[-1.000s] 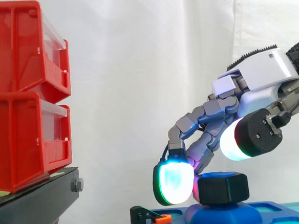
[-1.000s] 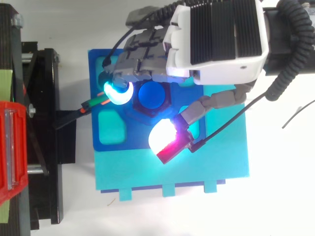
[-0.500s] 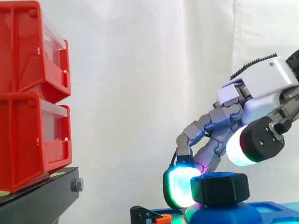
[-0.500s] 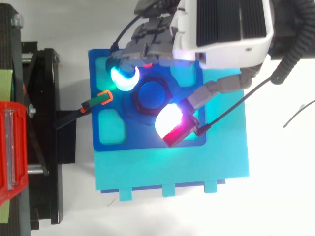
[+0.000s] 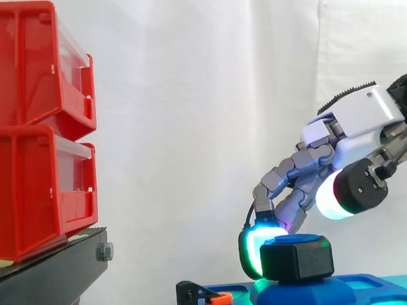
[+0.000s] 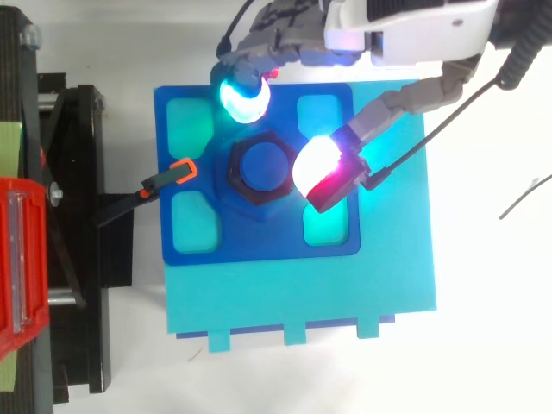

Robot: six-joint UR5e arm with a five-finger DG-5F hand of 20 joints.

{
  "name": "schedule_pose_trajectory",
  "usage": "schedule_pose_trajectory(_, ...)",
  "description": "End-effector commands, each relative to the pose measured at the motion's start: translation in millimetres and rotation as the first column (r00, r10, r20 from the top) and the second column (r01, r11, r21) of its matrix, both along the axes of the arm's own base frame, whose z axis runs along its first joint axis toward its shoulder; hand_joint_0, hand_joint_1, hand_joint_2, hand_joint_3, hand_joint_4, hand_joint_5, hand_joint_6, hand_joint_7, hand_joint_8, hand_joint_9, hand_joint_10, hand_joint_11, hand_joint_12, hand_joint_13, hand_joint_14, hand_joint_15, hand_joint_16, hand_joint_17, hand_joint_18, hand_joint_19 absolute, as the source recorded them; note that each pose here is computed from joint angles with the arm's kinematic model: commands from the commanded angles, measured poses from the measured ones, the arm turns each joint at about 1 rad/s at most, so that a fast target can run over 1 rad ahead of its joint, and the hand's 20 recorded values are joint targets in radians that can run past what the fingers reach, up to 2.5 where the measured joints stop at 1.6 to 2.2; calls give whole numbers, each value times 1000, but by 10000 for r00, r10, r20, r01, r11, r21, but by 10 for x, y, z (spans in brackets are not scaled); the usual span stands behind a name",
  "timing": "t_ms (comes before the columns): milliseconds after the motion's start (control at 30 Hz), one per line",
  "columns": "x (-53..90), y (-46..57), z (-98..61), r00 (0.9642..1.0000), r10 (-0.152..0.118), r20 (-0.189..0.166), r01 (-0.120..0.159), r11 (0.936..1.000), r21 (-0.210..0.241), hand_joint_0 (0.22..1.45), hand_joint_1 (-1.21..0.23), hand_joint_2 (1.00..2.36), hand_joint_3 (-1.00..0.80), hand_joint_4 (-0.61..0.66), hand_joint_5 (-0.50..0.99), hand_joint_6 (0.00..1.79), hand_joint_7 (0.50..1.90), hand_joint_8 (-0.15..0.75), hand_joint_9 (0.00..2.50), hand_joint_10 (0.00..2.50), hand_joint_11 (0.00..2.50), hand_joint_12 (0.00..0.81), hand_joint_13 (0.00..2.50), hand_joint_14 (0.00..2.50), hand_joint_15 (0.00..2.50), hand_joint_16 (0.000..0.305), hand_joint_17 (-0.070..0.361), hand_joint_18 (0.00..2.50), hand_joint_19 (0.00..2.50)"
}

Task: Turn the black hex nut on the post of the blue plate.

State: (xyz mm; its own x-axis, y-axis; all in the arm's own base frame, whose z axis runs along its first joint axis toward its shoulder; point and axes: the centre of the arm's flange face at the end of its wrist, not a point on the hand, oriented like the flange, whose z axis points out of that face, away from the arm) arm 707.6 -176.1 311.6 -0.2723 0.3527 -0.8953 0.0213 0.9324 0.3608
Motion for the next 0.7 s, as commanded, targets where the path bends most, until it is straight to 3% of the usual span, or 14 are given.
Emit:
schedule_pose_trajectory(0, 27, -52, 112, 9997, 32, 227, -32, 10000, 2, 492, -347, 1000, -500, 279, -142, 503, 924, 259, 584, 3, 96, 363, 498, 7, 189, 51, 116, 348, 348)
schedule_pose_trajectory(100, 48, -54, 210, 9993, 33, 364, -32, 10000, -11, 492, -347, 1000, -500, 278, -142, 503, 925, 260, 584, 2, 98, 363, 503, 7, 196, 52, 116, 356, 351)
schedule_pose_trajectory(433, 132, 37, 301, 9970, 135, 758, -133, 9999, -24, 494, -347, 1000, -500, 284, -142, 503, 924, 265, 588, 2, 99, 363, 514, 7, 199, 51, 116, 373, 356)
schedule_pose_trajectory(533, 172, 86, 319, 9950, 168, 986, -164, 9999, -52, 494, -347, 1000, -500, 275, -143, 503, 923, 263, 585, 3, 96, 363, 516, 7, 199, 51, 116, 374, 356)
schedule_pose_trajectory(667, 244, 193, 326, 9893, 309, 1425, -299, 9995, -92, 495, -346, 1000, -500, 276, -144, 503, 919, 264, 585, 2, 98, 364, 517, 8, 203, 51, 115, 379, 356)
